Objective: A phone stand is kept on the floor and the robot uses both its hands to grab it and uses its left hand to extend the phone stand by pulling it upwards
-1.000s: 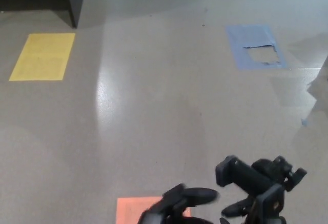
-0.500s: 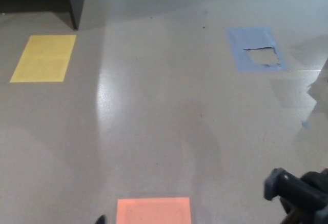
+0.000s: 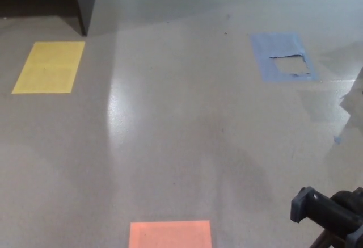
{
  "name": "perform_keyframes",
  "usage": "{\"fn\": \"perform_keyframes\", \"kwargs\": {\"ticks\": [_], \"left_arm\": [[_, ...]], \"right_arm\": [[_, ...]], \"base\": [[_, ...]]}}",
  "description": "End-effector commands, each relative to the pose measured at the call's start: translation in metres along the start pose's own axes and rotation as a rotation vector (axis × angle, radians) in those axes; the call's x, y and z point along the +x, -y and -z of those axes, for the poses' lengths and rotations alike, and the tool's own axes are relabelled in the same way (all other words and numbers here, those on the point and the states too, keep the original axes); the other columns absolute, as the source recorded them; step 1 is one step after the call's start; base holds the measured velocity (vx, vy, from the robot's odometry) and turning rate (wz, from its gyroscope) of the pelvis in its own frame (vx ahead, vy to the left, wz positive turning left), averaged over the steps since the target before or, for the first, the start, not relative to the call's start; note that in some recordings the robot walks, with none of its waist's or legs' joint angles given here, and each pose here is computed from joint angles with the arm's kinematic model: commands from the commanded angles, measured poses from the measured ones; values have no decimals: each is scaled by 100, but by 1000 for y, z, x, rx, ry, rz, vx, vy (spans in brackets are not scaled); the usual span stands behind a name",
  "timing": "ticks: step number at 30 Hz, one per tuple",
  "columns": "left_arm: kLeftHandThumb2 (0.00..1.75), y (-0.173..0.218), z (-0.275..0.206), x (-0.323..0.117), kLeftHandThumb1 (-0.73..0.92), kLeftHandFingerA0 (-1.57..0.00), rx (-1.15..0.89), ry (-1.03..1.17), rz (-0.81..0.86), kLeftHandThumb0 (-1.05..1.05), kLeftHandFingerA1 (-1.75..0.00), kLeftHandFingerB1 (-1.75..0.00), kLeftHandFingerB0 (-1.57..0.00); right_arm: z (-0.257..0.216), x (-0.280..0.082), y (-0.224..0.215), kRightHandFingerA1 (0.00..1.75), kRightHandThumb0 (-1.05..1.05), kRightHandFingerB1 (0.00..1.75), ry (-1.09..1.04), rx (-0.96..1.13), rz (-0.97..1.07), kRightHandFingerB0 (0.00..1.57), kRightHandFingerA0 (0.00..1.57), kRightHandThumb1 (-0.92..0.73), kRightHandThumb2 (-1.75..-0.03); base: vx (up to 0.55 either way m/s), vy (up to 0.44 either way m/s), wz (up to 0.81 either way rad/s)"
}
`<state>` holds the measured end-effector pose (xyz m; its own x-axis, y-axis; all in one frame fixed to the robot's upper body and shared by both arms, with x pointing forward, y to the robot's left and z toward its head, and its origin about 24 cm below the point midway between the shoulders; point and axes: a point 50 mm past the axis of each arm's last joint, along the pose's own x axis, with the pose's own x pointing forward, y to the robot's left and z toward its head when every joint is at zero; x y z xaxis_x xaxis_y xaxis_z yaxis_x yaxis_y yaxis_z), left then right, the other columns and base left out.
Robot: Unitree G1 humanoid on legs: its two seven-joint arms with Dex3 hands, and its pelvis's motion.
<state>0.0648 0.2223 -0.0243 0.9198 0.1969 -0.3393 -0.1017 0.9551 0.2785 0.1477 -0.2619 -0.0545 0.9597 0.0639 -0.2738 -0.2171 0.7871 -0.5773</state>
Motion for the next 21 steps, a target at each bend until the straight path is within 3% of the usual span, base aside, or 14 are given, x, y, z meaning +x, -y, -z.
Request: {"fn": "perform_keyframes", "kwargs": {"ticks": [1, 2, 3, 4, 5, 7, 8, 10, 11, 14, 21], "left_arm": [[104, -43, 0, -11, 68, 0, -127, 202, -155, -90, -9, -8, 0], [104, -47, -1, -10, 69, 0, -114, 211, -179, -91, -10, -8, 0], [105, -50, -2, -9, 70, 0, -109, 245, -183, -90, -11, -8, 0], [106, -53, -3, -9, 71, 0, -102, 257, -184, -91, -10, -8, 0], [107, -54, -2, -10, 72, 0, -94, 258, -184, -91, -10, -10, 0], [109, -53, 0, -14, 72, 0, -83, 264, -187, -92, -10, -10, 0], [109, -52, 1, -15, 72, 0, -82, 265, -187, -92, -10, -10, 0], [109, -53, 3, -17, 73, 0, -92, 282, -180, -91, -11, -10, 0], [107, -54, 6, -19, 71, 0, -88, 286, -175, -88, -13, -13, 0], [104, -56, 14, -21, 73, -7, -123, 266, -140, -92, -14, -12, -7], [103, -56, 23, -22, 72, -6, -137, 232, -113, -81, -24, -19, -5]], "right_arm": [[23, -60, 25, 45, -92, 34, -88, 158, -250, 0, 0, -51, -57], [23, -67, 23, 55, -102, 60, -76, 204, -227, 0, 0, -47, -70], [22, -70, 20, 56, -88, 60, -23, 281, -105, 0, 0, -48, -89], [22, -72, 16, 56, -94, 43, 12, 339, -14, 0, 0, -54, -68], [21, -72, 13, 64, -85, 40, 36, 401, 65, 0, 0, -62, -59], [22, -73, 10, 54, -86, 32, 54, 454, 147, 0, 0, -63, -58], [22, -74, 9, 49, -94, 38, 64, 462, 172, 0, 0, -53, -69], [20, -73, 6, 43, -98, 36, 79, 450, 205, 0, 0, -53, -69], [21, -73, 3, 44, -91, 53, 77, 434, 217, 0, 0, -50, -88], [19, -69, 0, 41, -91, 54, 92, 450, 223, 0, 0, -50, -87], [21, -66, 6, 49, -87, 55, 89, 435, 210, 0, 0, -49, -85]], "base": [[0, 0, 0], [0, 0, 0], [0, 0, 0], [0, 0, 0], [0, 0, 0], [0, 0, 0], [0, 0, 0], [0, 0, 0], [0, 0, 0], [0, 0, 0], [0, 0, 0]]}}
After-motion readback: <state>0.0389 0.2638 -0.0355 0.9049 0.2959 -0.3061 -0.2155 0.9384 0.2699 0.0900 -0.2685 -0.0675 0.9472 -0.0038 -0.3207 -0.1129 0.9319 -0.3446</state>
